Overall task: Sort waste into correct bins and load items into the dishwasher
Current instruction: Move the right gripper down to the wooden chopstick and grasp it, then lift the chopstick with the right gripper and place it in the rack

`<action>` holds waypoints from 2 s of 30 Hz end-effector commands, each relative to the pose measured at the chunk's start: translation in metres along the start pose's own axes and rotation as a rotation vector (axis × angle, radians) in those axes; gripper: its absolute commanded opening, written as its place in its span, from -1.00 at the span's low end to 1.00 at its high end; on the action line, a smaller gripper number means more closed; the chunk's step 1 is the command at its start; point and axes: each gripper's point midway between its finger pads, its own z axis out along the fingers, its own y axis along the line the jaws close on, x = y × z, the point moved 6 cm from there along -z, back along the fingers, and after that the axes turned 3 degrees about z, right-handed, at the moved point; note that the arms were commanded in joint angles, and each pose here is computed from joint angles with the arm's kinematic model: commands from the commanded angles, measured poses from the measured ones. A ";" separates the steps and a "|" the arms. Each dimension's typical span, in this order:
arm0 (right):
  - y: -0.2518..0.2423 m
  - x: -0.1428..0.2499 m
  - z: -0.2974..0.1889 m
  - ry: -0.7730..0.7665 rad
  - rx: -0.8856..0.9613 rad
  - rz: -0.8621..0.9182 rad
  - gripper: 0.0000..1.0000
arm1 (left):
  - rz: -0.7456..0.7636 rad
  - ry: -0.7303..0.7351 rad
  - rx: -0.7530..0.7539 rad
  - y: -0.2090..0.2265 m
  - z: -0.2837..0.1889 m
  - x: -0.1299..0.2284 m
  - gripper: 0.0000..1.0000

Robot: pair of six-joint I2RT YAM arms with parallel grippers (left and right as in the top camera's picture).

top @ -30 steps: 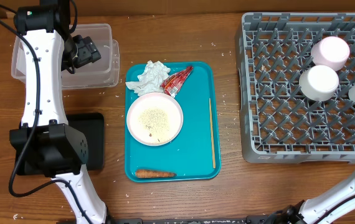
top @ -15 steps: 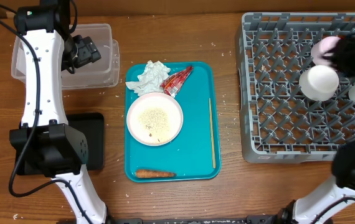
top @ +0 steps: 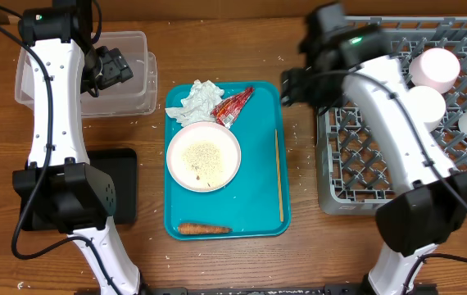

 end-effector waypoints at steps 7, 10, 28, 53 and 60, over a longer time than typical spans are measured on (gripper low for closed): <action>0.028 0.057 0.084 0.173 0.139 -0.009 0.39 | -0.014 -0.006 0.004 -0.001 -0.001 -0.002 1.00; 0.035 0.072 0.104 0.209 0.136 -0.033 0.32 | -0.015 -0.005 0.004 -0.001 0.000 -0.002 1.00; 0.027 0.102 0.157 0.215 0.134 -0.068 0.17 | -0.014 -0.006 0.004 -0.001 -0.001 -0.002 1.00; 0.018 0.100 0.183 0.210 0.213 -0.078 -0.23 | -0.014 -0.006 0.004 -0.001 -0.001 -0.002 1.00; 0.019 0.098 0.183 0.198 0.207 -0.078 -0.92 | -0.015 -0.006 0.004 -0.001 -0.001 -0.002 1.00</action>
